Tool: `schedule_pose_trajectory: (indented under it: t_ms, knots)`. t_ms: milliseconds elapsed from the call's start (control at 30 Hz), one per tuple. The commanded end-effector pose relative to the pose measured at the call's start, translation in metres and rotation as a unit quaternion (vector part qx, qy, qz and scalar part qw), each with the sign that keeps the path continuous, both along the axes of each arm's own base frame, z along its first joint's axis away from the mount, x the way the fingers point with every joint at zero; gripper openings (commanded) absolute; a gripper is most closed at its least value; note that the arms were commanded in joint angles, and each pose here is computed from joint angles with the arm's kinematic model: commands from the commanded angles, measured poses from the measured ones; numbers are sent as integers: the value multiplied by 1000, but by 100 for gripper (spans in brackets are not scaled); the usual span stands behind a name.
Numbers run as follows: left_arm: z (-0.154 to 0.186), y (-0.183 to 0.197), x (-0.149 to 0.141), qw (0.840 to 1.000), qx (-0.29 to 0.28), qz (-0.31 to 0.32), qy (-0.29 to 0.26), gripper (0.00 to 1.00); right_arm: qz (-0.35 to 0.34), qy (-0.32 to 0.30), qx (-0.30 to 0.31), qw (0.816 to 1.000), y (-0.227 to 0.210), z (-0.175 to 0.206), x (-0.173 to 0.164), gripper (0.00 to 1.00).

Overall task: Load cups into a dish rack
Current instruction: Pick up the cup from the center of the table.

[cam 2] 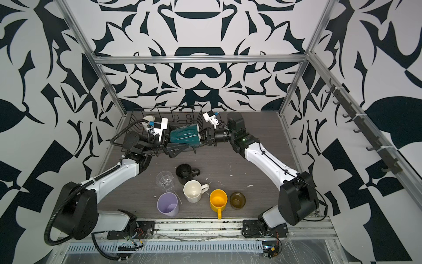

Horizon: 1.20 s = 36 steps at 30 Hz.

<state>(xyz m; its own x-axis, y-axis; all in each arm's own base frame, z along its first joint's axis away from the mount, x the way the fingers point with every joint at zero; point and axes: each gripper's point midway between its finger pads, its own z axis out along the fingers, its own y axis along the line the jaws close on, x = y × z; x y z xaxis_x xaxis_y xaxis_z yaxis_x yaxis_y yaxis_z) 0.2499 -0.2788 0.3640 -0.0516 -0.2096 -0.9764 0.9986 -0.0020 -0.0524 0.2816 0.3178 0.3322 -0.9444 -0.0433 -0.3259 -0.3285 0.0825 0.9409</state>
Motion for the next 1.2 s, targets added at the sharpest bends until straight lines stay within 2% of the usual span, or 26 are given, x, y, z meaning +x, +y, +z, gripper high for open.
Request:
schedule_pose_trajectory:
  t_ms: [0, 167, 200, 300, 567, 633, 833, 933, 1167]
  knots:
    - [16, -5, -29, 997, -3, -61, -51, 93, -6, -48, 40, 998, 7, 31, 2, 0]
    - [17, -5, -29, 997, 0, -64, -42, 86, -4, -47, 42, 998, 7, 30, 2, 0]
    - [18, -5, -29, 997, 1, -63, -39, 80, -5, -47, 43, 998, 7, 31, 2, 0]
    - [20, -5, -28, 998, 2, -61, -33, 72, -8, -49, 43, 998, 6, 32, 3, 0]
    - [20, -4, -29, 998, 7, -51, -35, 68, -11, -50, 45, 998, 7, 36, 5, 0]
    - [20, -4, -30, 998, 9, -53, -34, 61, -12, -50, 45, 998, 7, 35, 6, 0]
    - [22, -3, -30, 998, 9, -48, -32, 32, -14, -52, 44, 998, 7, 37, 6, 2]
    - [24, -3, -29, 999, 10, -43, -32, 23, -18, -54, 41, 998, 6, 37, 8, 10]
    - [29, -2, -25, 999, 9, -27, -35, 8, -19, -51, 39, 998, 7, 36, 9, 18]
